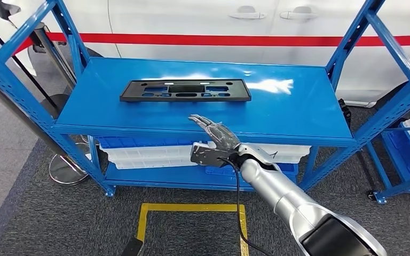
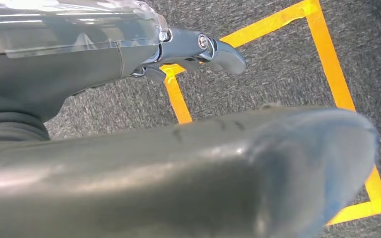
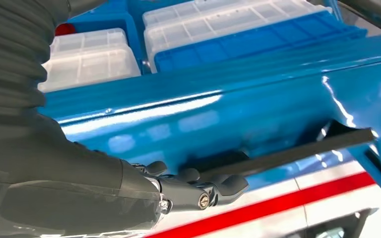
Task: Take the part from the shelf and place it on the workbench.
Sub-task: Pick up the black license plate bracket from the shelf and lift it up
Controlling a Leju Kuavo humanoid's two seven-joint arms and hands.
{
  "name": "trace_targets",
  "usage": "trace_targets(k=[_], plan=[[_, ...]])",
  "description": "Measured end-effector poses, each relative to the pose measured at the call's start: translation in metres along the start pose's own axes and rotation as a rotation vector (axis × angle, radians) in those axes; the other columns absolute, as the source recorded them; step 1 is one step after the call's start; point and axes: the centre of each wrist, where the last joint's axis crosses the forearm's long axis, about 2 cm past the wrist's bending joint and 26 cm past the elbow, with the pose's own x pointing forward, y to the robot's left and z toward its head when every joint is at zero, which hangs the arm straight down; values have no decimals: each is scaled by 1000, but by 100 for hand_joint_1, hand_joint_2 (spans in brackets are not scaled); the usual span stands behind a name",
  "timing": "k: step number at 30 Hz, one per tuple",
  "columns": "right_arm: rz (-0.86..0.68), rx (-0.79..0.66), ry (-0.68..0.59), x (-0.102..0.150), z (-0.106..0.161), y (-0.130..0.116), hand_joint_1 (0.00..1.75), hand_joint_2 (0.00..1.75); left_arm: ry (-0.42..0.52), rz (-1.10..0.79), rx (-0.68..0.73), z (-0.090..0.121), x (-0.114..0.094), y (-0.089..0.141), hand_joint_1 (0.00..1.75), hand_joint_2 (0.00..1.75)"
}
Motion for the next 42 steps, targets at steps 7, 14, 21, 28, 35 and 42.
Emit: trace_targets(k=[7,14,21,28,35,42], plan=[[-12,17,10,1,-1,4,0,175,3,2,-5,1,-2,-2,0,0],[-33,41,29,-1,4,15,0,175,9,0,-1,3,-6,-1,0,0],[-41,67,47,-3,9,22,0,175,26,-6,-4,6,-12,-2,0,0],[-43,57,36,0,4,19,0,175,6,-11,-4,2,-5,0,0,0],[-82,55,33,-2,5,18,0,175,9,-8,-14,3,-5,-2,0,0],[-147,30,-17,14,-16,-10,0,175,12,-8,-12,3,-6,0,0,0]])
